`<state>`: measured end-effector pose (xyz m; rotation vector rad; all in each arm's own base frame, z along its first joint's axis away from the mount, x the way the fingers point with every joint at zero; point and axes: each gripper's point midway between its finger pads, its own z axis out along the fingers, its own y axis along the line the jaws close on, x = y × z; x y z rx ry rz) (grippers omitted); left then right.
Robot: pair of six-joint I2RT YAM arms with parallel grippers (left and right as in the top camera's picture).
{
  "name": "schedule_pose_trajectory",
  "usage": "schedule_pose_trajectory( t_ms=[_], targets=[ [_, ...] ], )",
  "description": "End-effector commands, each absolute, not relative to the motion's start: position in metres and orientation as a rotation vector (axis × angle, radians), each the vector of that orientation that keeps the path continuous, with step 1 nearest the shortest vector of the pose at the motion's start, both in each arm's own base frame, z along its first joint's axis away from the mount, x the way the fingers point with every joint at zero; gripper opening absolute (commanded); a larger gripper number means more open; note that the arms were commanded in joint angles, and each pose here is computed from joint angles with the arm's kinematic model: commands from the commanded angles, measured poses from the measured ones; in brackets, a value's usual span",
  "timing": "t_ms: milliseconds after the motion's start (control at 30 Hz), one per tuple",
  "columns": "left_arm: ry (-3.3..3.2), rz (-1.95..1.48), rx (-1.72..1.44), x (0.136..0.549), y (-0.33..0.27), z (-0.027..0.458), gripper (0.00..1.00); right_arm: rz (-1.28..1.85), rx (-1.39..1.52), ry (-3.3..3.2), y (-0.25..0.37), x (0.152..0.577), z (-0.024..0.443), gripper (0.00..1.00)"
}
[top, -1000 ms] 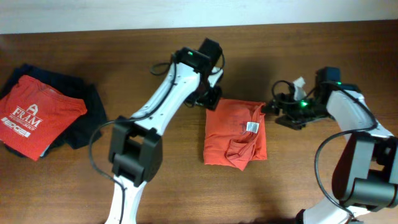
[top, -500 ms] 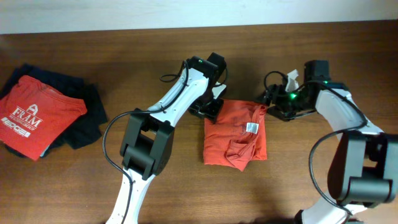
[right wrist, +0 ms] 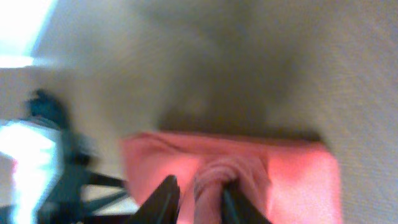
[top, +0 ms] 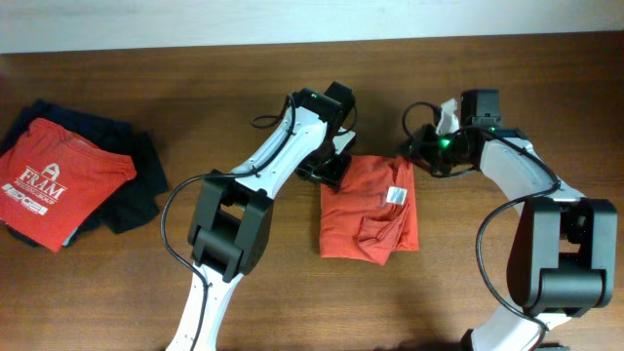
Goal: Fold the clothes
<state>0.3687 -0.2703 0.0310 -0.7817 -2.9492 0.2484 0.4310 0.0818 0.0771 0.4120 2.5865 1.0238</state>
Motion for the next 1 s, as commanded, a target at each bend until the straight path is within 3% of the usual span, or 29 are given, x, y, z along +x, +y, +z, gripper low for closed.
schedule_pose_trajectory(
  t_ms=[0, 33, 100, 200, 300, 500, 800, 967],
  targets=[
    [-2.93, 0.231, -0.801, 0.368, -0.269, 0.022, 0.49, 1.287, 0.08, 2.411, 0.113, 0.434, 0.116, 0.21],
    [-2.932, 0.226, -0.801, 0.368, -0.268, 0.022, 0.49, 1.292, 0.08, 2.407, 0.113, 0.434, 0.117, 0.21],
    [-2.932, 0.223, -0.802, 0.368, -0.268, 0.022, 0.49, 1.279, 0.113, 2.439, 0.111, 0.431, 0.111, 0.42],
    [-2.934, 0.225, -0.802, 0.368, -0.268, 0.022, 0.49, 1.149, 0.225, 2.555, 0.098, 0.424, 0.089, 0.58],
    [-2.935, 0.225, -0.803, 0.369, -0.269, 0.022, 0.5, 1.097, 0.262, 2.625, 0.088, 0.412, 0.079, 0.58],
    [-2.942, 0.216, -0.796, 0.371, -0.266, 0.022, 0.5, 1.166, 0.023, 2.596, 0.092, 0.383, 0.109, 0.65],
    [-2.962, 0.272, -0.707, 0.384, -0.25, 0.023, 0.5, 0.931, 0.167, 2.968, 0.081, 0.298, 0.114, 0.69],
    [-2.97, 0.279, -0.705, 0.387, -0.25, 0.023, 0.5, 0.882, 0.23, 3.113, 0.106, 0.271, 0.097, 0.63]
  ],
)
